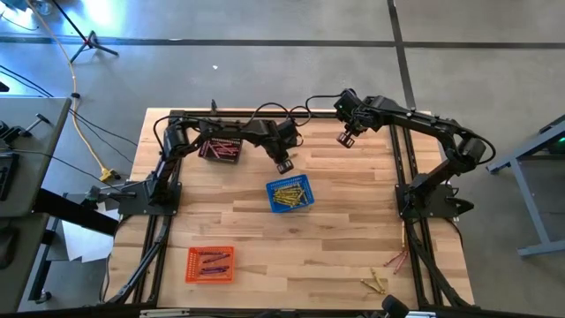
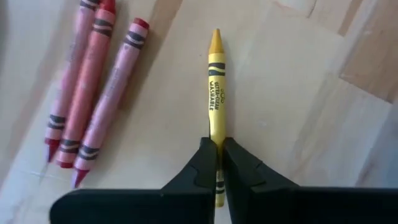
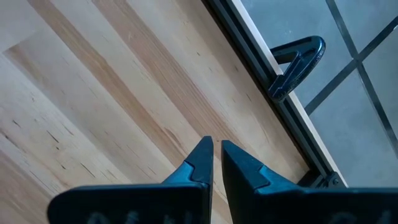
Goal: Sort crayons
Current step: Put the yellow crayon into the blue basket
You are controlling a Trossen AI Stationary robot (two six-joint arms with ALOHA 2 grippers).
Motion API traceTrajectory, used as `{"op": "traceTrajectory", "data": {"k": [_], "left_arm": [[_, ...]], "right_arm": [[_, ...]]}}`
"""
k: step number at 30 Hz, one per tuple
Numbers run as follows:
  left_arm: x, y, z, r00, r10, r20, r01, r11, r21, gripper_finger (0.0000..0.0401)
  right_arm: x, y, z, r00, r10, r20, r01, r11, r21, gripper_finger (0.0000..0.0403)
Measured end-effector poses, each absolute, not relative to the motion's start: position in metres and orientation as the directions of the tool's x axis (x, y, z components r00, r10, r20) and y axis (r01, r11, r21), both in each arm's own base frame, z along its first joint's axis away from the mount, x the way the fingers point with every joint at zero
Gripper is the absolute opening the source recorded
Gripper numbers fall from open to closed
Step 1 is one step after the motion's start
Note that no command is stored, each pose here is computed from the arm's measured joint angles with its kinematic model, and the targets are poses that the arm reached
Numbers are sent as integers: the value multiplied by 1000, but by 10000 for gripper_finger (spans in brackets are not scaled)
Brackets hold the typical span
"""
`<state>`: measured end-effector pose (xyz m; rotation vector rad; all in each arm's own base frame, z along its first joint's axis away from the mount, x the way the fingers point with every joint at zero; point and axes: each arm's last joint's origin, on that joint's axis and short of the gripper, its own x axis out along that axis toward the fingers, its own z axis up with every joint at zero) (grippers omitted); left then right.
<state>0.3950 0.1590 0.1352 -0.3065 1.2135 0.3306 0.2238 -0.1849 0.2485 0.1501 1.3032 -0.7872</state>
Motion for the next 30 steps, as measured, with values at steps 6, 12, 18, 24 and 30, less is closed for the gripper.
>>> {"op": "traceTrajectory", "data": {"k": [6,12,18,24,30], "left_arm": [[407,160,159,374,11,-927,-348,928,-129,2],[406,161,181,307,-10,-952,-236,968,-86,1],[403,160,202,242,-31,-970,-14,999,-35,1],[406,148,221,213,-45,-976,10,999,-43,1],[415,120,235,180,19,-984,-37,999,13,1]], "right_arm": [[224,-185,249,50,-435,-899,595,736,-323,16],[224,-185,249,50,-435,-899,595,736,-323,16],[224,-185,249,50,-435,-899,595,736,-323,16],[224,-185,249,51,-435,-899,595,736,-323,16],[224,-185,249,51,-435,-899,595,736,-323,16]]}}
